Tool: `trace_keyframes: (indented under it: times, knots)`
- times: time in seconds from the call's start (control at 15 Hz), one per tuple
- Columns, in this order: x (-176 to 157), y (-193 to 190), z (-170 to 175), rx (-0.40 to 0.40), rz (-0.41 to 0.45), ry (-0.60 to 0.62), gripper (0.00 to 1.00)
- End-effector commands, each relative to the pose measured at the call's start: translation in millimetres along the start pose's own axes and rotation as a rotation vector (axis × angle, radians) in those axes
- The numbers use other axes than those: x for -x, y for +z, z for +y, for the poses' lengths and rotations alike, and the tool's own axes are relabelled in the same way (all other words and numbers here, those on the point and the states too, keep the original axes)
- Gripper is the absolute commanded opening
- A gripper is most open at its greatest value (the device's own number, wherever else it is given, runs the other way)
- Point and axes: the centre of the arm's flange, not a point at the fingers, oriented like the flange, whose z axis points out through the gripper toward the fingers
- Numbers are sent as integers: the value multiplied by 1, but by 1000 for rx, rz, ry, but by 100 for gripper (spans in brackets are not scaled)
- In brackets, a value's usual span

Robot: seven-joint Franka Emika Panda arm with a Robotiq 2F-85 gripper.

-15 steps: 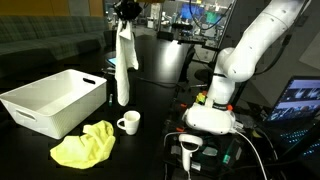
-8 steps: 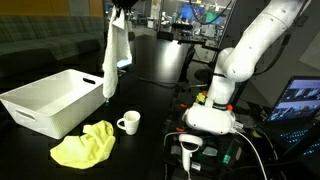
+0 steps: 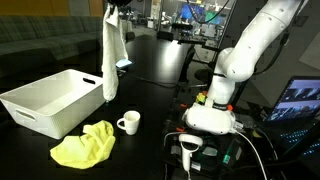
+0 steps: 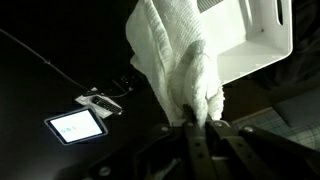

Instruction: Put the towels into the basket and the marker and tape into the mug

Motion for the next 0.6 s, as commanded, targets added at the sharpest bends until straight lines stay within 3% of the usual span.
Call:
trace_keyframes:
  times: [0.0, 0.27, 0.33, 0.53]
  knots:
    - [-8, -1, -10, -27, -8, 20, 2]
    - [-8, 3, -11, -34, -32, 48, 2]
    - [-59, 1, -48, -33, -31, 60, 2]
    - [-87, 1, -67, -58, -41, 99, 2]
